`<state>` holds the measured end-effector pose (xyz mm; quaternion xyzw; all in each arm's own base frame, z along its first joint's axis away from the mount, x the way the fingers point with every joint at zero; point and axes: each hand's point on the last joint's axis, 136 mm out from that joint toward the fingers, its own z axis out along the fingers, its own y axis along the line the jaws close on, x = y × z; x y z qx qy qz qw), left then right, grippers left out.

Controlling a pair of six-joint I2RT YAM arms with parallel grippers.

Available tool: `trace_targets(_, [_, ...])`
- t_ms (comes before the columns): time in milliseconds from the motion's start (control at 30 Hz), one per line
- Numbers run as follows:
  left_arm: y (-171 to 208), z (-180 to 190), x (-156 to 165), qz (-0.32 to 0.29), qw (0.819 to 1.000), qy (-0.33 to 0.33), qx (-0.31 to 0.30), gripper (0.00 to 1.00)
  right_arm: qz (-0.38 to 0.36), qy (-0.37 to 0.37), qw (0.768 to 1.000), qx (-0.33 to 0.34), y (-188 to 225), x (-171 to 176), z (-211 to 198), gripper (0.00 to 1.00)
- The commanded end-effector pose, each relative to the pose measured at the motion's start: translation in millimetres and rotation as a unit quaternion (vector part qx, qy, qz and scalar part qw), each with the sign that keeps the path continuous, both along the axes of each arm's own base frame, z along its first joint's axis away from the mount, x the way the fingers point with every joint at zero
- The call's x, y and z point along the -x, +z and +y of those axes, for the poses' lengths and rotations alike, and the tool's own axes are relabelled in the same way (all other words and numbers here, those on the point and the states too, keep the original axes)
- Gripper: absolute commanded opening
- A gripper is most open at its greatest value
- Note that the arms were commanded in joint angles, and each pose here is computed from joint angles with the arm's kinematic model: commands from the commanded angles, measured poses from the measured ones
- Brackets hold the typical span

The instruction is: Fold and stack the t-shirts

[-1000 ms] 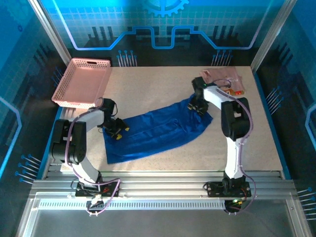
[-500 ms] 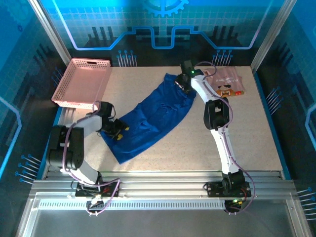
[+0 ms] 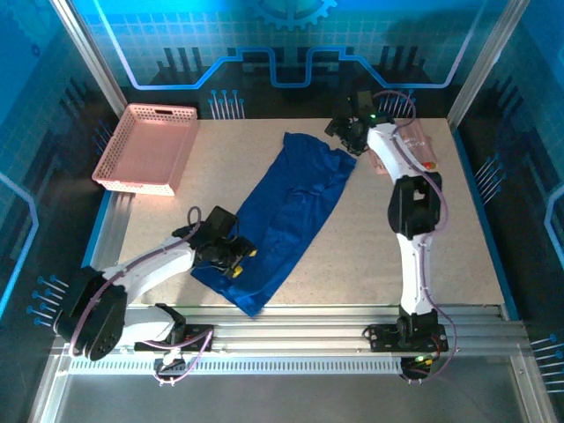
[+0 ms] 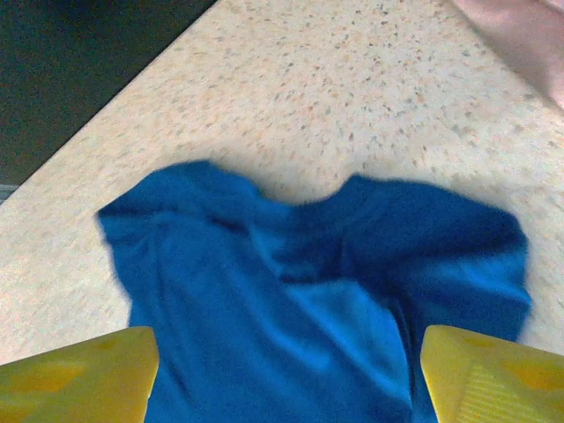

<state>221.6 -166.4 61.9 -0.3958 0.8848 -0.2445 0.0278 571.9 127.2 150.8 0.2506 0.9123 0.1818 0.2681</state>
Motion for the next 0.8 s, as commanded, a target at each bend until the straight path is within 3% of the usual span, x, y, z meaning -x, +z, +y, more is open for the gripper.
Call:
trace_targets(0, [43,9,-18,-0.041,0.998,0.025,-0.028,0.6,-0.035,0.033,0.999,0.016,32,26,0,0.8])
trace_targets(133, [76,6,-51,-0.107,0.993,-0.011,-0.056,0.64,-0.005,0.084,0.996,0.008,13,60,17,0.76])
trace_targets(267, [80,-12,-94,-0.148,0.983,-0.085,-0.065,0.54,0.034,0.103,0.994,-0.018,-20,80,36,0.58])
trace_targets(400, [57,-16,-125,-0.124,0.978,-0.14,-0.096,0.43,0.075,0.064,0.995,-0.032,-58,88,33,0.44])
trace_targets(567, [11,-4,-144,-0.084,0.982,-0.141,-0.093,0.36,0.112,0.037,0.993,-0.012,-93,89,34,0.38])
trace_targets(767, [-32,21,-144,-0.057,0.989,-0.119,-0.07,0.34,0.156,-0.005,0.988,0.013,-132,77,31,0.35])
